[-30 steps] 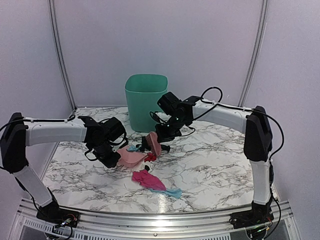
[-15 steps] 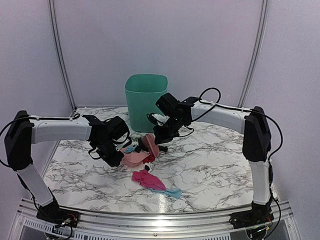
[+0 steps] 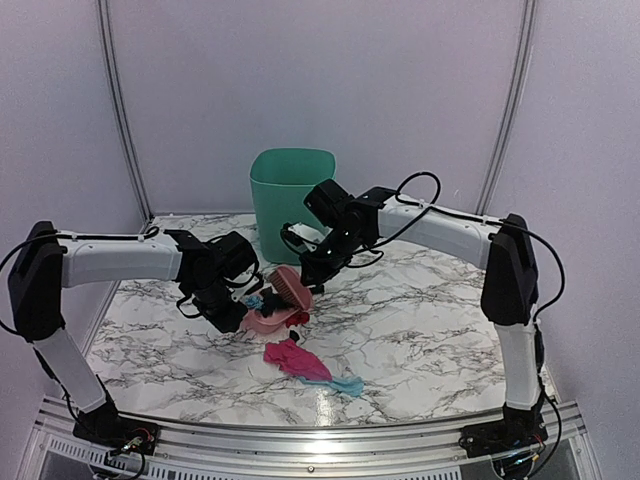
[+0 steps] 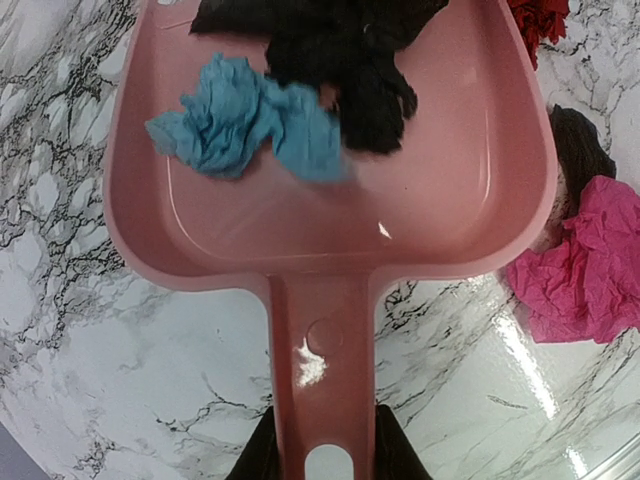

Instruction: Sweep away the paper scraps from the table

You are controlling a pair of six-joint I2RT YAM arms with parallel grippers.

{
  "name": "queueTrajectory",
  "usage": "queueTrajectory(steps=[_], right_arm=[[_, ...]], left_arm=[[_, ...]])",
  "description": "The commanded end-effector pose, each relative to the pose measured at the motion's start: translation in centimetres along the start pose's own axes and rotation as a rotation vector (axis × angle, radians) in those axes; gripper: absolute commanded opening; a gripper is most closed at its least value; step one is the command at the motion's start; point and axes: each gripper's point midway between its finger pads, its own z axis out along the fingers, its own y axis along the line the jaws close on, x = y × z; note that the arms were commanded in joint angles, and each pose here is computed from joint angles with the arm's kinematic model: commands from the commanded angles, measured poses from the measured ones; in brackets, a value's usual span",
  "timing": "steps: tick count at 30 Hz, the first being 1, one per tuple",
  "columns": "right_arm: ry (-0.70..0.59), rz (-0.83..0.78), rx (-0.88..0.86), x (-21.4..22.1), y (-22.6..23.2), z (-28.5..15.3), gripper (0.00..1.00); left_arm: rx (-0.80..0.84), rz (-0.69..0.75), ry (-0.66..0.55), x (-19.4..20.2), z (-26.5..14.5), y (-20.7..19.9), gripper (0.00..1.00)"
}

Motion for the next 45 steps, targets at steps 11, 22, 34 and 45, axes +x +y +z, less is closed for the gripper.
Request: queueTrajectory(steps=[11, 22, 34, 45], right_arm=[[0.021, -0.147, -0.065, -1.1, 4.3, 0.7, 0.0], [-0.129, -0.095, -0.03, -4.7, 4.9, -4.1, 0.0], [-0.316, -0.065, -0.055, -7.5, 6.6, -11.4, 0.0], [-0.406, -0.047, -0.002, -8.7, 6.3, -15.2, 0.0]], left_arm=[[-0.013, 0.025, -0.089, -1.0, -1.1, -0.1, 0.0], [-0.02, -0.014, -0.262, -2.3, -6.5, 0.7, 0.0], [0.01, -0.039, -0.413, -3.9, -11.7, 0.5, 0.0], [0.001, -0.024, -0.546, -7.1, -16.5, 0.7, 0.0]])
